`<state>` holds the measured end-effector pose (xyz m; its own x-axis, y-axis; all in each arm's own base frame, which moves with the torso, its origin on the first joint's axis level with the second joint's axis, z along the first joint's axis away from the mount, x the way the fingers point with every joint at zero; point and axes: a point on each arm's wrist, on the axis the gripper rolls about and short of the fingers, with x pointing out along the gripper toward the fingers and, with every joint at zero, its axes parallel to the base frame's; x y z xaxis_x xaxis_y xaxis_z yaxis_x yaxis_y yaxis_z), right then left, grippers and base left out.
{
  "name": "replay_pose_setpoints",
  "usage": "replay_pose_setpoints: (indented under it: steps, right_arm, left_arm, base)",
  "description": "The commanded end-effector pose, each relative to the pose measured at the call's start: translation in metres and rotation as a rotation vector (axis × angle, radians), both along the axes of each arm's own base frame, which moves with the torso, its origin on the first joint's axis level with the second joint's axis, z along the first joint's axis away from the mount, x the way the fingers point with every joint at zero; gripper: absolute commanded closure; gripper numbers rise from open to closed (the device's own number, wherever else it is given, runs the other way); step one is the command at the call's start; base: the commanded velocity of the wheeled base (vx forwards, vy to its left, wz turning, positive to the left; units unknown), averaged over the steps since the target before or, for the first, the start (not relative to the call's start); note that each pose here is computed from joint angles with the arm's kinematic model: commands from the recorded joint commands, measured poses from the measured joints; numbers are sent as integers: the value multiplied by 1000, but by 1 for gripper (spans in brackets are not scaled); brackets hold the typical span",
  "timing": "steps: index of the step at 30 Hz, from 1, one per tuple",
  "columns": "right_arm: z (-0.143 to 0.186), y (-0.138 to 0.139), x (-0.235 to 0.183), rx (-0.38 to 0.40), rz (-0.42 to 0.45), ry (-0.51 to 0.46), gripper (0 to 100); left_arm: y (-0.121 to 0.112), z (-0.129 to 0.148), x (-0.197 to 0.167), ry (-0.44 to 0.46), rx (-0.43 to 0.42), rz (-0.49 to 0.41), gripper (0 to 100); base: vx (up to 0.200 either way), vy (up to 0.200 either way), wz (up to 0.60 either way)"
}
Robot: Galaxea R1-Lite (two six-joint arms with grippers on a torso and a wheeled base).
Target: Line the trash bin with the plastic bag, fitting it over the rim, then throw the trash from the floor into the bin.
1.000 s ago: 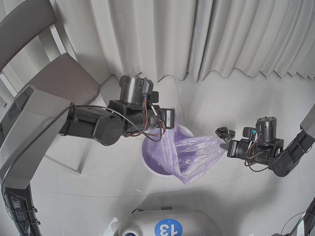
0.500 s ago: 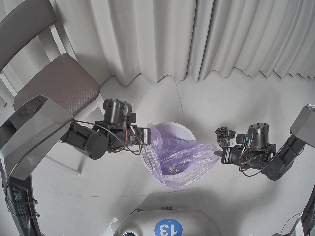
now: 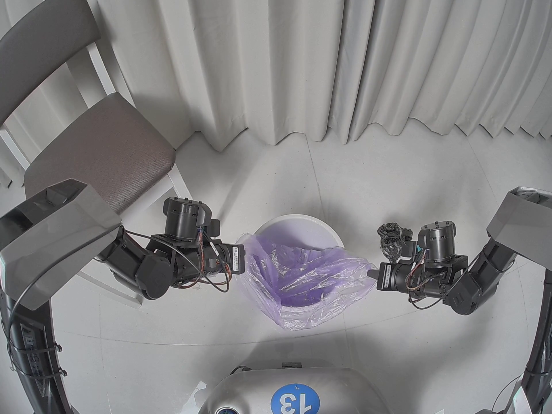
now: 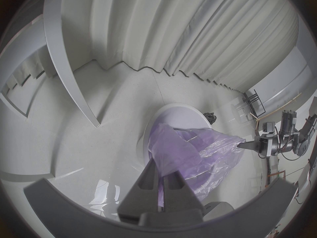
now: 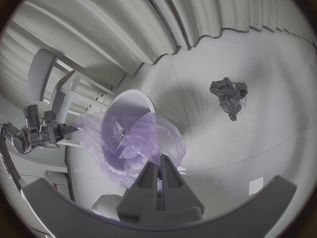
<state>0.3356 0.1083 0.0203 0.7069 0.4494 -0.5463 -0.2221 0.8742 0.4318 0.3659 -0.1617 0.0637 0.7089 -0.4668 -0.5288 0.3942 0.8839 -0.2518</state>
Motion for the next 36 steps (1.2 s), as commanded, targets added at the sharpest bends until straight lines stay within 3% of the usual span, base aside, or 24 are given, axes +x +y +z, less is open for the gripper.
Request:
replay_pose_setpoints:
  steps: [1, 9, 17, 27, 36]
  right_arm:
    - [-2, 3, 4, -2, 6, 5, 100]
    - [0, 9, 7, -28, 32, 6, 100]
    - [-4, 3, -3, -57, 33, 22, 100]
    - [-9, -12, -7, -62, -6, 37, 100]
    - [-20, -18, -12, -88, 3, 27, 100]
  left_arm:
    - [4, 2, -1, -11, 9, 11, 100]
    - [7, -1, -16, -61, 142, -54, 100]
    - [4, -10, 4, -99, 215, -54, 100]
    - [11, -11, 29, -101, 243, -14, 100]
    - [3, -4, 24, -103, 246, -30, 100]
  base:
    - [0, 0, 0]
    - [0, 0, 0]
    - [0, 0, 0]
    - [0, 0, 0]
    - [0, 0, 0]
